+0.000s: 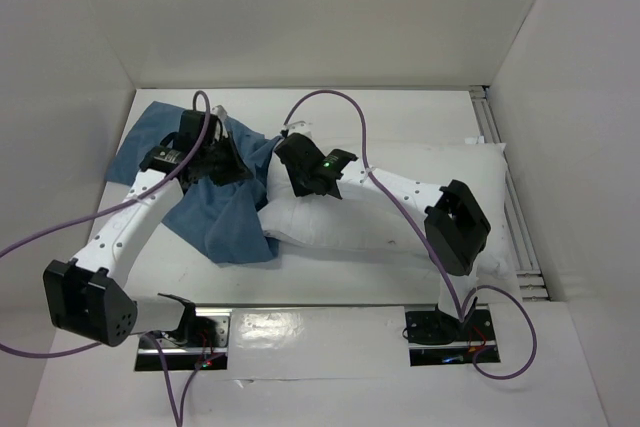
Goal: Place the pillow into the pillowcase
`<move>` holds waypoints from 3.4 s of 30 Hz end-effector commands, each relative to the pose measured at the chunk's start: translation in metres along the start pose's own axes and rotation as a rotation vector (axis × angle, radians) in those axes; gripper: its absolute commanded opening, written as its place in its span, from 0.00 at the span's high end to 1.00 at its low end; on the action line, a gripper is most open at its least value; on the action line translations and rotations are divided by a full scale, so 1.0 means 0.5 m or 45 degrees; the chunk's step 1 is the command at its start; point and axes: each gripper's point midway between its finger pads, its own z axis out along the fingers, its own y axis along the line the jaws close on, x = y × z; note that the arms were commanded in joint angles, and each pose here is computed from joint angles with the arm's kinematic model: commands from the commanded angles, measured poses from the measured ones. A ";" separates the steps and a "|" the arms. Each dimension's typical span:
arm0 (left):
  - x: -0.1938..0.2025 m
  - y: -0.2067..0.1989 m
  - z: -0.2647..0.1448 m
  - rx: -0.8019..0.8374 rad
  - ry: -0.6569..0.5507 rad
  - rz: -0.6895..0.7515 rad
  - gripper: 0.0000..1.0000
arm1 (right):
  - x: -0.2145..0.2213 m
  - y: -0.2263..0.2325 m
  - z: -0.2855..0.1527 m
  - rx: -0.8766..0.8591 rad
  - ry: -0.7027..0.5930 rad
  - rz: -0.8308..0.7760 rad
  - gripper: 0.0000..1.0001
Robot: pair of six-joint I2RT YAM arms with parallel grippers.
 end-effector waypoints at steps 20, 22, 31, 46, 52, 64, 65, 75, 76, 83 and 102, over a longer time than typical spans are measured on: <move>-0.032 -0.265 -0.145 0.839 0.141 -0.087 1.00 | -0.075 0.018 -0.100 -0.119 -0.164 0.241 1.00; -0.006 -0.289 -0.155 0.888 0.197 -0.060 1.00 | -0.095 0.020 -0.111 -0.140 -0.224 0.289 1.00; 0.177 -0.195 -0.085 0.723 0.471 -0.071 0.96 | -0.027 0.011 -0.068 -0.144 -0.234 0.502 1.00; 0.016 -0.187 -0.092 0.432 0.155 0.232 0.70 | -0.059 -0.100 -0.224 -0.009 -0.402 0.503 0.35; -0.110 -0.232 0.010 0.340 0.104 0.213 0.24 | -0.111 -0.119 -0.241 0.092 -0.397 0.420 0.19; -0.141 -0.149 0.262 -0.150 0.233 0.253 0.16 | -0.118 -0.284 -0.202 0.316 -0.144 0.350 0.05; -0.132 -0.140 0.278 -0.165 0.255 0.251 0.17 | -0.105 -0.307 -0.197 0.349 -0.114 0.361 0.05; -0.117 -0.160 0.286 -0.100 0.299 0.280 0.89 | -0.010 -0.373 -0.159 0.388 0.041 0.377 0.03; -0.122 -0.169 0.281 -0.081 0.291 0.280 0.95 | -0.002 -0.370 -0.153 0.378 0.052 0.365 0.04; -0.150 -0.249 0.213 0.100 0.230 0.313 1.00 | 0.041 -0.333 -0.093 0.268 0.121 0.396 1.00; -0.145 -0.366 0.128 0.340 0.144 0.415 1.00 | -0.025 -0.361 -0.167 0.363 -0.055 0.496 1.00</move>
